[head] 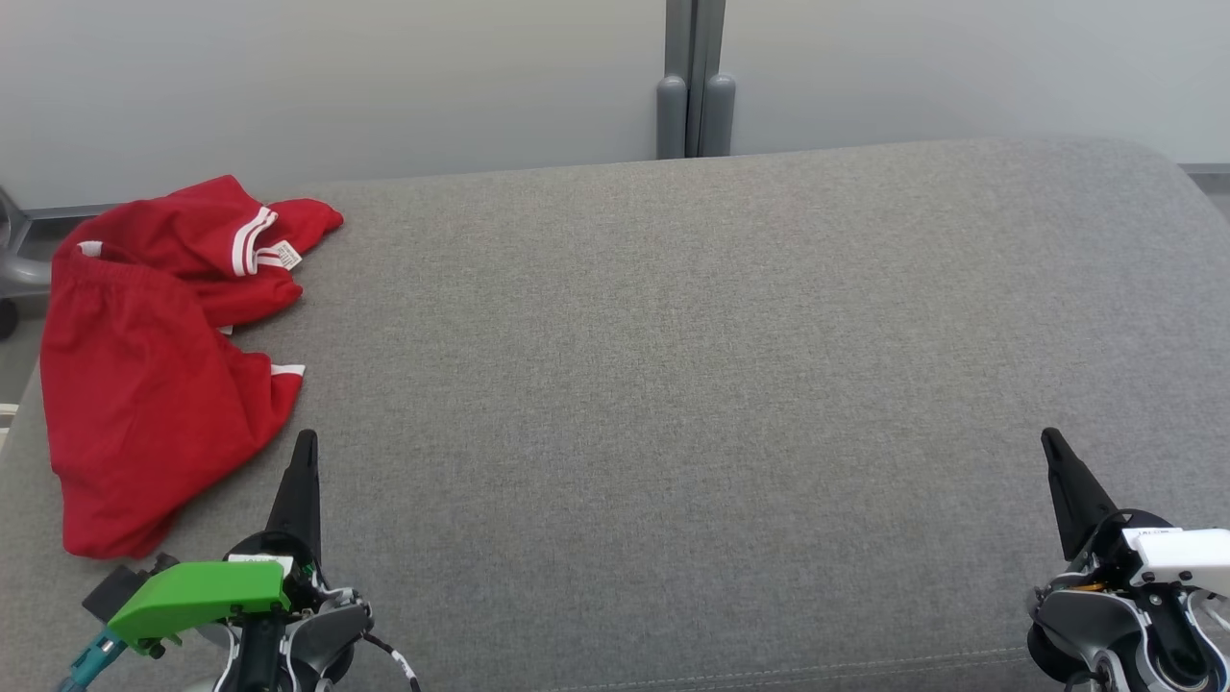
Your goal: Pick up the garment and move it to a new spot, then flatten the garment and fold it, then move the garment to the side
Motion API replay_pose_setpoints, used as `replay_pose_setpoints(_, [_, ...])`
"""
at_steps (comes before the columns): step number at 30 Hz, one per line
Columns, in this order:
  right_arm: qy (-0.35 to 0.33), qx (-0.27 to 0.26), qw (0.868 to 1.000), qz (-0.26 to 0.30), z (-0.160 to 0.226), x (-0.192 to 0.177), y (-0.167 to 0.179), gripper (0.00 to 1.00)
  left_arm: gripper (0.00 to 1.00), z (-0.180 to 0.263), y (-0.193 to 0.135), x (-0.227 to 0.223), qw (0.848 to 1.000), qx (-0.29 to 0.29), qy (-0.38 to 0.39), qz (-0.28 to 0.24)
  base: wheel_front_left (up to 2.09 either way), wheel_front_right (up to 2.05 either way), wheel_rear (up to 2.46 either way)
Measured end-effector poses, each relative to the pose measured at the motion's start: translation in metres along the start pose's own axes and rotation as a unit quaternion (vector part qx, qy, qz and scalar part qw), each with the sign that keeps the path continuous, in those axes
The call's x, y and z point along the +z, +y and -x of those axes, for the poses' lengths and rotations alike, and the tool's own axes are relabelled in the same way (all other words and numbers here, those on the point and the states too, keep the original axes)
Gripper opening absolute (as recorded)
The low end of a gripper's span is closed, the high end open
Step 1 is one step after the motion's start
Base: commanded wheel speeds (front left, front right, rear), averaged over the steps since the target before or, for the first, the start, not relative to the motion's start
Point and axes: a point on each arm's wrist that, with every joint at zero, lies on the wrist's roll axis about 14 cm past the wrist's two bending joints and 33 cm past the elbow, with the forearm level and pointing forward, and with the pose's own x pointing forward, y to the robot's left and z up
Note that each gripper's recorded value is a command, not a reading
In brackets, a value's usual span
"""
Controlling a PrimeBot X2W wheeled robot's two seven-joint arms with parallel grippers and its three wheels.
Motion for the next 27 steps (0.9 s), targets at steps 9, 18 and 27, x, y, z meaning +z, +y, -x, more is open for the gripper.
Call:
replay_pose_setpoints(9, [0.0, -0.002, 1.0, -0.001, 0.0, 0.0, -0.001, 1.0, 1.0, 0.0, 0.001, 0.0, 1.0, 0.002, 0.0, 0.0, 0.0, 0.0, 0.0])
replay_pose_setpoints(18, [-0.001, -0.048, 0.999, -0.009, 0.015, -0.009, -0.032, 1.0, 1.0, 0.018, 0.035, 0.0, 0.999, 0.053, -0.006, -0.001, 0.0, 0.0, 0.0])
replay_pose_setpoints(27, [-0.004, -0.045, 0.999, 0.028, 0.013, -0.014, -0.029, 1.0, 1.0, 0.02, 0.027, 0.001, 0.998, 0.046, -0.014, -0.035, 0.0, 0.0, 0.0])
